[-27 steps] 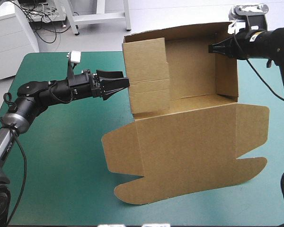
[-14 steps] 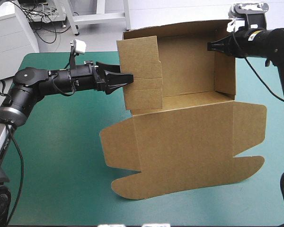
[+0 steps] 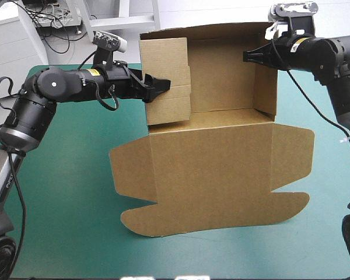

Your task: Fold the box

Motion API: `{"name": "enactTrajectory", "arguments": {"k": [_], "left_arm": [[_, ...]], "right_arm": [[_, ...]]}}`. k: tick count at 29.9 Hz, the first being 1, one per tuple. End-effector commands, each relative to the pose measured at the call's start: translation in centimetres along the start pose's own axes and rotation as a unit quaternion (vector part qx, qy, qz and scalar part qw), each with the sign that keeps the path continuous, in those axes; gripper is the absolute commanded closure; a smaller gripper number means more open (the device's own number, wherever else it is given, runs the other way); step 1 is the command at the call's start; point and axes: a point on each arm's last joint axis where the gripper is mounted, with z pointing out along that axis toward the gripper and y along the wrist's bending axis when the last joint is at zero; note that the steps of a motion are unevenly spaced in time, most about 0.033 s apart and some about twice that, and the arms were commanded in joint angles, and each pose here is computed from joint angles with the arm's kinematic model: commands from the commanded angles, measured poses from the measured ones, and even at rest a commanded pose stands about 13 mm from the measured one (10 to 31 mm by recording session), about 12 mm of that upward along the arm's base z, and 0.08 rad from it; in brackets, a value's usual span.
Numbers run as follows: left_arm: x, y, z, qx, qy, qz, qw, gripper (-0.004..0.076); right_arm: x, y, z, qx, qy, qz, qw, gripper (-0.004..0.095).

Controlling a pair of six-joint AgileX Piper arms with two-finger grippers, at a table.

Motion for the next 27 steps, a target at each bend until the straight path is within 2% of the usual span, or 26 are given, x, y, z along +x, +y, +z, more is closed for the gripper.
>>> {"name": "enactTrajectory", "arguments": {"k": [1, 7, 12, 18, 23, 27], "left_arm": [[-2.2, -1.7, -2.3, -0.041, -0.05, 0.007, 0.998, 0.0117], [-1.9, -1.7, -1.7, -0.098, -0.024, 0.007, 0.995, 0.0119], [-1.8, -2.2, -1.4, -0.117, -0.02, 0.015, 0.993, 0.0158], [-2.2, -2.7, -1.4, -0.139, -0.017, 0.023, 0.99, 0.0167], [-1.9, -2.4, -0.8, -0.184, 0.017, 0.028, 0.982, 0.017], [-1.9, -2.2, -0.3, -0.213, 0.017, 0.031, 0.976, 0.0192]], "right_arm": [[-1.6, 0.9, -2.6, -0.029, -0.069, 0.017, 0.997, 0.0924], [-1.6, 0.7, -2.6, -0.023, -0.07, 0.034, 0.997, 0.0923], [-1.6, 0.9, -2.6, -0.023, -0.069, 0.037, 0.997, 0.0923], [-1.4, 1.5, -1.7, -0.015, -0.059, 0.036, 0.997, 0.0923], [-1.2, 1.5, -0.9, -0.017, -0.052, 0.051, 0.997, 0.0924], [-1.1, 1.5, -0.3, -0.016, -0.046, 0.053, 0.997, 0.0924]]}}
